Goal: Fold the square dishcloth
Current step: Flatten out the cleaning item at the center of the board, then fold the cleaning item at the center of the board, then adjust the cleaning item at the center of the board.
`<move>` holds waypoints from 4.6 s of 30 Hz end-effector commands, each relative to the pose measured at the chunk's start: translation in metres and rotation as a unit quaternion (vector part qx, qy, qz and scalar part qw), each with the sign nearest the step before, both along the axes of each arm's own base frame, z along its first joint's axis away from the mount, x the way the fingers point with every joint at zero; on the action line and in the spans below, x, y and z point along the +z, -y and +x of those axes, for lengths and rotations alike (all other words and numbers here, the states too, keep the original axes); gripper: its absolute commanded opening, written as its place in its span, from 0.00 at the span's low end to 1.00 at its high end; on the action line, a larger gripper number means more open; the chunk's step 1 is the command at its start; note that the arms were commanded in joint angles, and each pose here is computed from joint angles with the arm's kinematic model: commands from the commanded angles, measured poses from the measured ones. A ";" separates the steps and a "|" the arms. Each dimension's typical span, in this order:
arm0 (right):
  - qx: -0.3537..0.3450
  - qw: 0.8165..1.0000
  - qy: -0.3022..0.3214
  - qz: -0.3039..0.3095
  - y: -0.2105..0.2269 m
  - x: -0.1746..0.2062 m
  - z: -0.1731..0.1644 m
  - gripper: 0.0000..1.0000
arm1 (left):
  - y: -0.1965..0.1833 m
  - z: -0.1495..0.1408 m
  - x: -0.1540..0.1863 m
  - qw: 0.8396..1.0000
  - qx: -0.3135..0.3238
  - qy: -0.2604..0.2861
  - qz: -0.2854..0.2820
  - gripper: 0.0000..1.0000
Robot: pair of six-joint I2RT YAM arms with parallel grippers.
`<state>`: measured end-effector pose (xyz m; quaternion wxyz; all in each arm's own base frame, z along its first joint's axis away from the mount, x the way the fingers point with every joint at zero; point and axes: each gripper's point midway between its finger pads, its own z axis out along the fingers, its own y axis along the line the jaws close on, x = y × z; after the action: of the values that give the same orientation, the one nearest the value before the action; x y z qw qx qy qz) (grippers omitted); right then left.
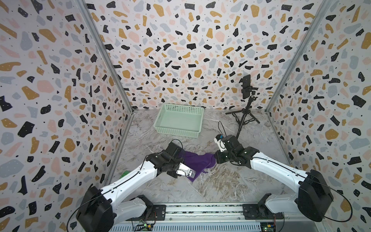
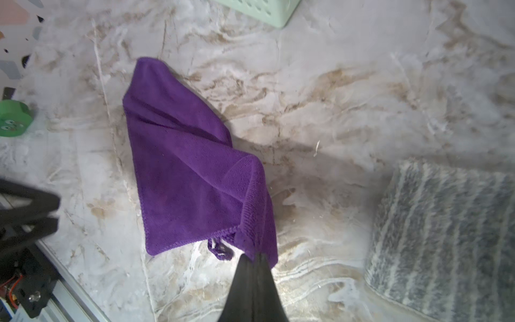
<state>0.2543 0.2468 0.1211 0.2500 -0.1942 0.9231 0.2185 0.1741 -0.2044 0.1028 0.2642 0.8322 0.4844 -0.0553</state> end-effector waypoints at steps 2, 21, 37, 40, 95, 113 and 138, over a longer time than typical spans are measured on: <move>-0.006 1.000 0.010 0.013 0.002 0.003 -0.001 0.00 | 0.022 -0.033 -0.023 0.995 -0.007 -0.091 -0.033 0.44; -0.010 1.000 0.007 0.005 0.012 -0.013 -0.010 0.00 | 0.043 0.006 -0.093 0.990 0.028 -0.085 0.111 0.51; 0.013 0.999 0.022 0.044 0.006 0.028 -0.021 0.00 | 0.008 0.017 0.006 0.993 0.108 -0.007 0.052 0.00; 0.027 0.997 0.032 0.070 0.001 0.055 -0.028 0.00 | -0.009 0.035 0.055 0.986 0.161 0.041 0.001 0.00; 0.197 0.979 -0.021 -0.047 -0.036 -0.028 -0.124 0.00 | -0.111 -0.012 -0.037 0.977 0.199 -0.033 0.071 0.00; 0.102 0.983 -0.034 -0.147 -0.014 -0.075 -0.037 0.36 | -0.137 0.088 -0.081 0.932 0.331 0.040 0.142 0.53; 0.141 0.983 -0.119 -0.004 -0.068 -0.103 -0.075 0.04 | -0.154 0.114 -0.068 0.899 0.410 0.057 0.147 0.80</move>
<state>0.1801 0.3240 0.0245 0.1047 -0.3149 0.9017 0.2773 0.2640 -0.0544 0.0297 0.1430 0.6209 0.7573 0.1433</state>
